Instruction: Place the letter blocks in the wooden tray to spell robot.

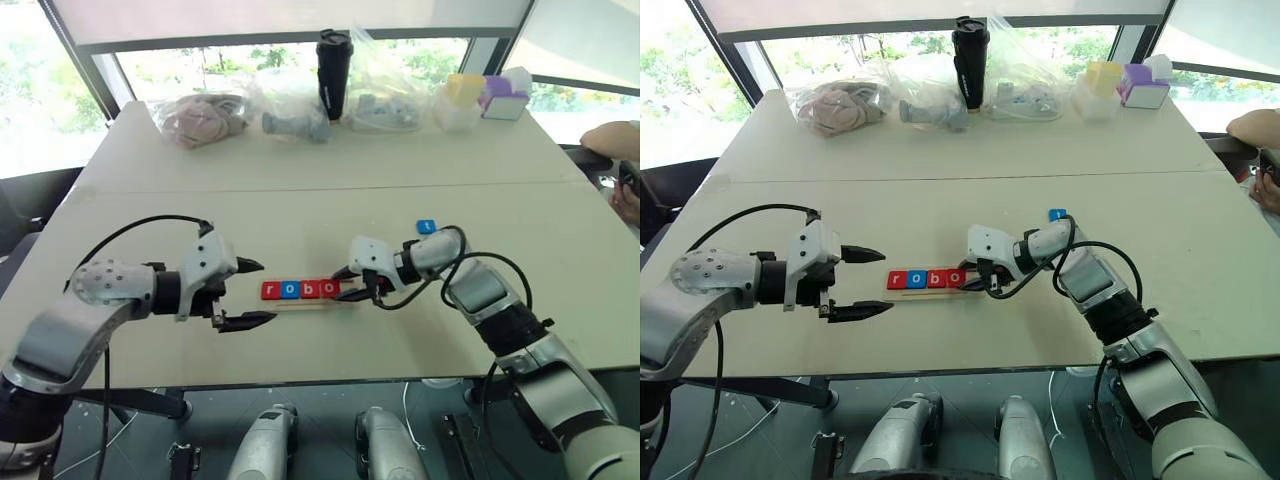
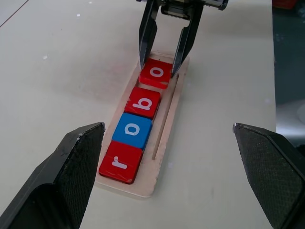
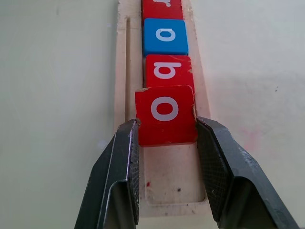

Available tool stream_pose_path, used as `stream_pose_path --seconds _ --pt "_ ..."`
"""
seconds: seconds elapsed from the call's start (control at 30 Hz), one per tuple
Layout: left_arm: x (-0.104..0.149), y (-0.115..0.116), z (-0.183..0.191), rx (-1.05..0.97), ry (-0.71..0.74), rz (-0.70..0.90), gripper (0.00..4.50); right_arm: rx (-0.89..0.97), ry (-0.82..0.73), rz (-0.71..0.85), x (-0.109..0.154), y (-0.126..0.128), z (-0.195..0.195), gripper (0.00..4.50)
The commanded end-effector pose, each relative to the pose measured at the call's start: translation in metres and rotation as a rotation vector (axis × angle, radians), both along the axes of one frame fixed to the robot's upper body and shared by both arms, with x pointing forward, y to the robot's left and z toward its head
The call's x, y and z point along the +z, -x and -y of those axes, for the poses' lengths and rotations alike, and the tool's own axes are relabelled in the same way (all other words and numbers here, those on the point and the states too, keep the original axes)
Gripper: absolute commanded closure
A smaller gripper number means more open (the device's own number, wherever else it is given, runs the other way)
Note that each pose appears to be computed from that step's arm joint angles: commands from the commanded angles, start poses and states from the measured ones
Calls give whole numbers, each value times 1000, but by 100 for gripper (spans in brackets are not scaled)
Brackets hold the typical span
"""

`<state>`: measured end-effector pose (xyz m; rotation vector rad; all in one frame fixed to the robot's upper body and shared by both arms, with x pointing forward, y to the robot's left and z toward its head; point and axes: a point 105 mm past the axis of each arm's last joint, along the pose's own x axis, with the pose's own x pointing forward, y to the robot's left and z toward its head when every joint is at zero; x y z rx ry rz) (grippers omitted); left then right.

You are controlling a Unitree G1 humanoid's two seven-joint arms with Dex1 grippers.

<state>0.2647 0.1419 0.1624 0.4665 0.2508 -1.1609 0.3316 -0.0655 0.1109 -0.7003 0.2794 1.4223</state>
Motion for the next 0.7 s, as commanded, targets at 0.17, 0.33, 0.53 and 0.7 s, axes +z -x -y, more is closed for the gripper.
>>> stream_pose_path --seconds 0.17,0.33,0.53,0.7 --pt "9 0 1 6 10 47 0 -5 -27 50 11 -9 -5 336" --pt "12 -3 3 3 25 52 0 -12 -23 50 9 -11 -3 336" --pt "11 -3 3 4 26 50 0 -7 -45 53 18 -8 0 336" --pt "10 -3 4 2 27 48 0 -12 -53 53 21 -8 2 336"
